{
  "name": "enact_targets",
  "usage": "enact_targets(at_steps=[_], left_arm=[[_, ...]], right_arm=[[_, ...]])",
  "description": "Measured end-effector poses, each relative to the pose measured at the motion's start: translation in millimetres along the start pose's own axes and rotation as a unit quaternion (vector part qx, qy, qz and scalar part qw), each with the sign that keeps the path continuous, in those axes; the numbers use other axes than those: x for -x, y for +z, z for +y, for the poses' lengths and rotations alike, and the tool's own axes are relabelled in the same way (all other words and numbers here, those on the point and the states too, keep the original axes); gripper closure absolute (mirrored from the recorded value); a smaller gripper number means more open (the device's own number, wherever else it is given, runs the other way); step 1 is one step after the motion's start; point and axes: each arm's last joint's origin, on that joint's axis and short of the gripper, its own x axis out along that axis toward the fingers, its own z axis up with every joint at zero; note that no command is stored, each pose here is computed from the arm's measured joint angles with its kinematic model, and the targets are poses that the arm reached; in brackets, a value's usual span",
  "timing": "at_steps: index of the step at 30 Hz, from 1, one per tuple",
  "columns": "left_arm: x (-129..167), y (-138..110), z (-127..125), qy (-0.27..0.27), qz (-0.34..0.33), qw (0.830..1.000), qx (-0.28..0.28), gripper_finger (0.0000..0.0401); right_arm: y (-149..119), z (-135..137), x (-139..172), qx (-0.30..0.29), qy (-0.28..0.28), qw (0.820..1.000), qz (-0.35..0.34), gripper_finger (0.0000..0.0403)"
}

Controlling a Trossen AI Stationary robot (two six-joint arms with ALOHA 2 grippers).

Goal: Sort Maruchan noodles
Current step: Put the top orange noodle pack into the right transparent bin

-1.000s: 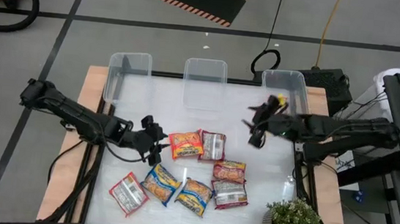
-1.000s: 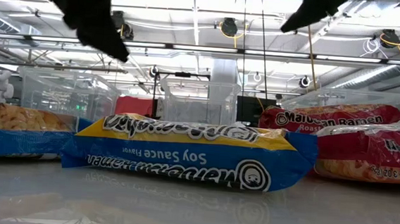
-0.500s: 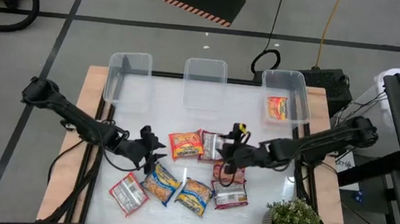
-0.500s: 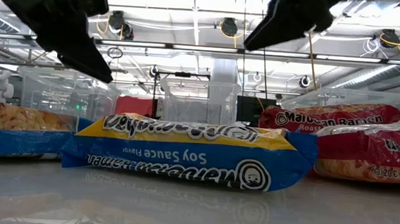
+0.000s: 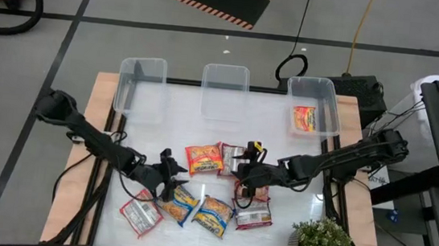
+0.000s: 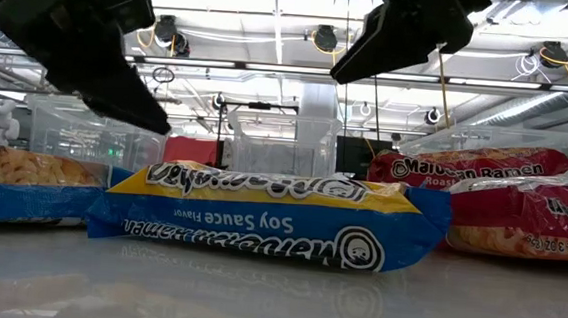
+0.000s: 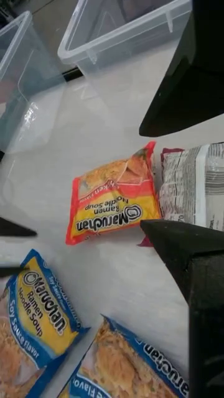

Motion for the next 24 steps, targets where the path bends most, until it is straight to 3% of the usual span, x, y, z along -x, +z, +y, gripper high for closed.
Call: enact_targets(at_steps=[9, 24], left_arm=[[-22.4, -14.0, -5.0, 0.056, 0.016, 0.998, -0.022, 0.0113], [-45.9, -34.6, 7.1, 0.106, 0.058, 0.991, 0.061, 0.0107]], right_arm=[[-0.1, 1.1, 0.5, -0.008, 0.002, 1.0, 0.0, 0.0179], [-0.4, 3.8, 1.8, -0.015, 0.006, 1.0, 0.001, 0.0179]])
